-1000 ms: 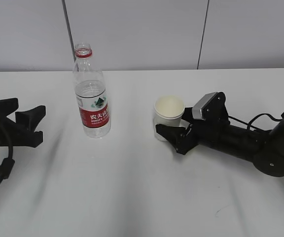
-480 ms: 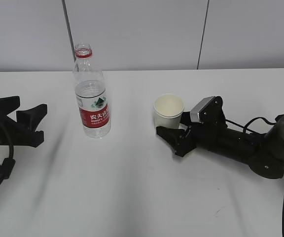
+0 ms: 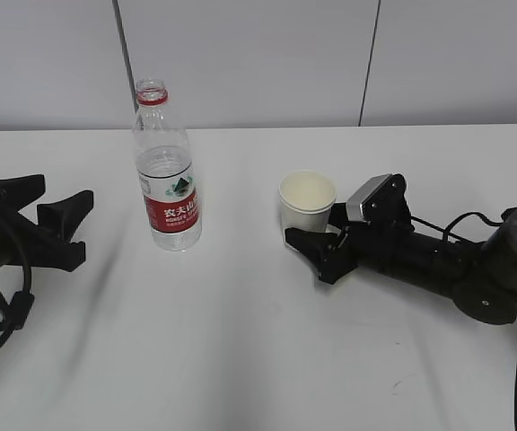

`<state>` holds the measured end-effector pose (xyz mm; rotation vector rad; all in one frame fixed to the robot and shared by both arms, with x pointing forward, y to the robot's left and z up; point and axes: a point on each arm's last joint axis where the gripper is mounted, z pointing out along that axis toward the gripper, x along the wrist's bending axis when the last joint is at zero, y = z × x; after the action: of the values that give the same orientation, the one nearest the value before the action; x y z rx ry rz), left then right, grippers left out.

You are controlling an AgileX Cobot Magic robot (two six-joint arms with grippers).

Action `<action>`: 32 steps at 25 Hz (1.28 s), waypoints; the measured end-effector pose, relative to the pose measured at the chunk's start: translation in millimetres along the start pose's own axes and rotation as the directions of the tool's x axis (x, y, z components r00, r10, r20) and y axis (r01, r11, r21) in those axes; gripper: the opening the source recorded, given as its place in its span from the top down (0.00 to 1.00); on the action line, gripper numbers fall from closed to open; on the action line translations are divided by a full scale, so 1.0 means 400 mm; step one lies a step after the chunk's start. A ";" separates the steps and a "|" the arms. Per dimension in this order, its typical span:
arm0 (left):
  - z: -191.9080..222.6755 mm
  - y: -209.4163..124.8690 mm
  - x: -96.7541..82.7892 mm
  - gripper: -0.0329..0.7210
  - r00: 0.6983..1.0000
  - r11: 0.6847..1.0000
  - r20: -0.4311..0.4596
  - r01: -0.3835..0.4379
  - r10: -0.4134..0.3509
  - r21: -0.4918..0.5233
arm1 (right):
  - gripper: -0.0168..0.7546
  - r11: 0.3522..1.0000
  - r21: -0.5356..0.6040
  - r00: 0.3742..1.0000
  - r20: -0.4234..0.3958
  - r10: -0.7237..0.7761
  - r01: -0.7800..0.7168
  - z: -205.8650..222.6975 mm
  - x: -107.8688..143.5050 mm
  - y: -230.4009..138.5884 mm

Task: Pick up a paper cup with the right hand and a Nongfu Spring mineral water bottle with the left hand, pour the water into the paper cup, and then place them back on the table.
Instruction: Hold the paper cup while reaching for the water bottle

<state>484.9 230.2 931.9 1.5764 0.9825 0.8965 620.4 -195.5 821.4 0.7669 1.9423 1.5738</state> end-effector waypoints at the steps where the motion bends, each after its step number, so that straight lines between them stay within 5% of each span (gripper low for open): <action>1: 0.000 0.000 0.000 0.40 1.000 1.000 0.000 0.006 -0.006 -0.001 | 0.29 1.000 -0.002 1.000 0.001 0.000 0.000 0.000 -0.001 0.004; 32: 0.030 -0.081 -0.026 0.40 0.994 0.998 0.102 0.030 -0.036 0.057 | 0.31 0.998 0.056 0.998 -0.061 0.001 0.003 -0.020 0.008 0.091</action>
<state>486.7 220.8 897.2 1.6322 0.9646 0.7625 616.2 -192.7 858.4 0.7481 2.0378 1.5652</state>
